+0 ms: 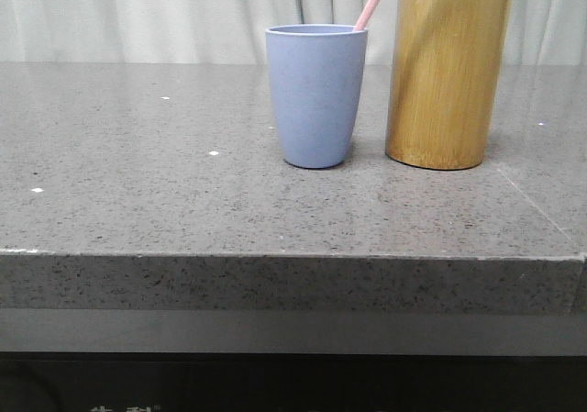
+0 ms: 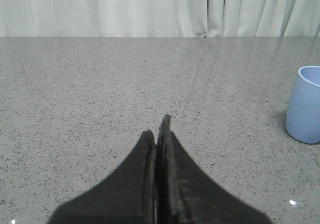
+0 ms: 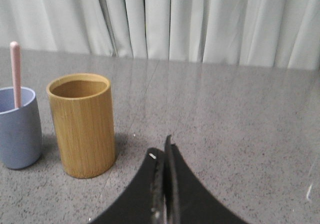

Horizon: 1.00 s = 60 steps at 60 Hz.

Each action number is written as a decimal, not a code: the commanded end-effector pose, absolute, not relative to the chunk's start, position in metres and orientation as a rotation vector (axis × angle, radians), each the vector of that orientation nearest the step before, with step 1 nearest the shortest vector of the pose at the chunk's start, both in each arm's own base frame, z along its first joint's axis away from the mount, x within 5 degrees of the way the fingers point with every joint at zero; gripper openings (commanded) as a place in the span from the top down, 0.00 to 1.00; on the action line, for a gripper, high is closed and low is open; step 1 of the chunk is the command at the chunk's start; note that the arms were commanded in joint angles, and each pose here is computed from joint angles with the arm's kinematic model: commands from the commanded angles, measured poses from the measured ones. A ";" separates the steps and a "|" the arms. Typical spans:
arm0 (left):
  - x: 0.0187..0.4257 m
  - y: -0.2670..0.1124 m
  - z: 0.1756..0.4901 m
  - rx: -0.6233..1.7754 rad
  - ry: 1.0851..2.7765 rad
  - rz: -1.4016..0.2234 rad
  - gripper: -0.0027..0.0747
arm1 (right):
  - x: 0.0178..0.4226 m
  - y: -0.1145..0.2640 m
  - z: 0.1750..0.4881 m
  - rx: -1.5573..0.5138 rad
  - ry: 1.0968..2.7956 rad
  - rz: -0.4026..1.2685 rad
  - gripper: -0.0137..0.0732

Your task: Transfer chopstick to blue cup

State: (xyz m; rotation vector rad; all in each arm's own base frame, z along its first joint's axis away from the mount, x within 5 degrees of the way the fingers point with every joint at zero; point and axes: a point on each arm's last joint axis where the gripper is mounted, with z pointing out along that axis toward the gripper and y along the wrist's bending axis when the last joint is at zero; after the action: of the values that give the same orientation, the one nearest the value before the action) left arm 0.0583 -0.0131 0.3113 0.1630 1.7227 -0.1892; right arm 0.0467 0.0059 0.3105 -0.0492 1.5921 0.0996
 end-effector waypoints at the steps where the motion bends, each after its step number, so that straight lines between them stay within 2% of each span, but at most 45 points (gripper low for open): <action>1: 0.059 -0.013 0.327 0.145 1.622 -0.205 0.99 | 0.040 0.004 0.327 -0.033 1.433 0.090 0.97; 51: 0.059 -0.013 0.327 0.148 1.623 -0.199 0.99 | 0.039 0.004 0.328 -0.032 1.423 0.090 0.97; 60: 0.055 -0.012 0.312 0.130 1.567 -0.200 0.99 | 0.039 0.004 0.328 -0.032 1.423 0.090 0.97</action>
State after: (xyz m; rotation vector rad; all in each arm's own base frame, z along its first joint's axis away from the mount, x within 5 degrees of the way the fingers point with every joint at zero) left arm 0.0576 -0.0126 0.3030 0.1579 1.6981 -0.1860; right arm 0.0403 0.0052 0.3129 -0.0443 1.5218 0.1006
